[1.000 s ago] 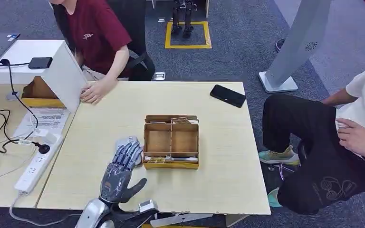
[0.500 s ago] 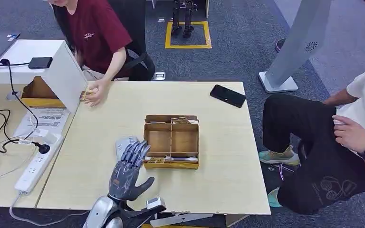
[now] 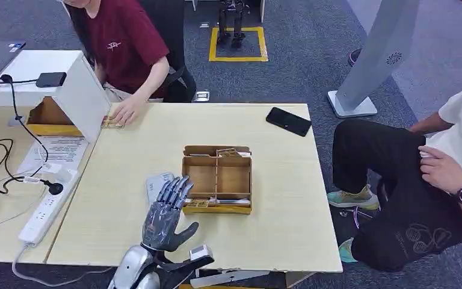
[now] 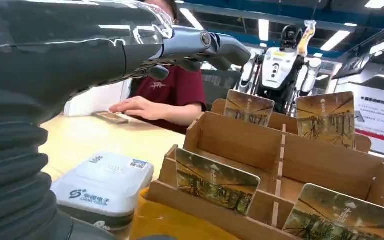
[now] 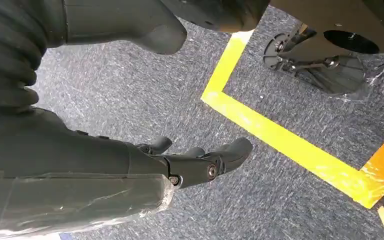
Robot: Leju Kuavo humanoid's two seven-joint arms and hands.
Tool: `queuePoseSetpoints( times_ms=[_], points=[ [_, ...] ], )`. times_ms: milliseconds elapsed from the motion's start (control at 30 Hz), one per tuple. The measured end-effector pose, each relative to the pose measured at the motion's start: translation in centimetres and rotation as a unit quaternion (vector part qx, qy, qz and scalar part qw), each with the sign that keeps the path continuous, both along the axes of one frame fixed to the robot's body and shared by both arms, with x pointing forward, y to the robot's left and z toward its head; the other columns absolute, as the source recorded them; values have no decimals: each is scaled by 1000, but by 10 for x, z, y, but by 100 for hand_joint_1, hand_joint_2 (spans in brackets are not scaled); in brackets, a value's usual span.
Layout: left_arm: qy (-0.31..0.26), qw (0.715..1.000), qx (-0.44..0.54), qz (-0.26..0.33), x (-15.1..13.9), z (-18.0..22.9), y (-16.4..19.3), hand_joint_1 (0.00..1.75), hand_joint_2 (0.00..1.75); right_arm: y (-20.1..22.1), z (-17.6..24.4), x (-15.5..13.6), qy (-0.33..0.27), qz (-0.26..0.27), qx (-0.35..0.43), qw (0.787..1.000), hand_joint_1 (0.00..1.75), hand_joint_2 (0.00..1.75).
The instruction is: Pass the card to the sensor for recognition and then transmit it.
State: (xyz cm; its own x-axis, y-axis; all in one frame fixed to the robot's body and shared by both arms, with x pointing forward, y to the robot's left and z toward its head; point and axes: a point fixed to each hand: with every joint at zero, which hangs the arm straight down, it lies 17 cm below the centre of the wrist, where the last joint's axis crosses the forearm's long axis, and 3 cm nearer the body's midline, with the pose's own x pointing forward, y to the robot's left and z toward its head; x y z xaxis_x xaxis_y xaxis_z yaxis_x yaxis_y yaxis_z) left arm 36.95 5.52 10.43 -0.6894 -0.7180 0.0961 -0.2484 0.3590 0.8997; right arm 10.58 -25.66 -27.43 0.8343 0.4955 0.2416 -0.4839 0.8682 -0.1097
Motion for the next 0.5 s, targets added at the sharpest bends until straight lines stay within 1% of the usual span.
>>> queuePoseSetpoints(
  times_ms=[500],
  points=[
    [8,1000,-4,-2,2,-4,0,0,175,1,0,1,-1,3,0,1000,0,175]
  ],
)
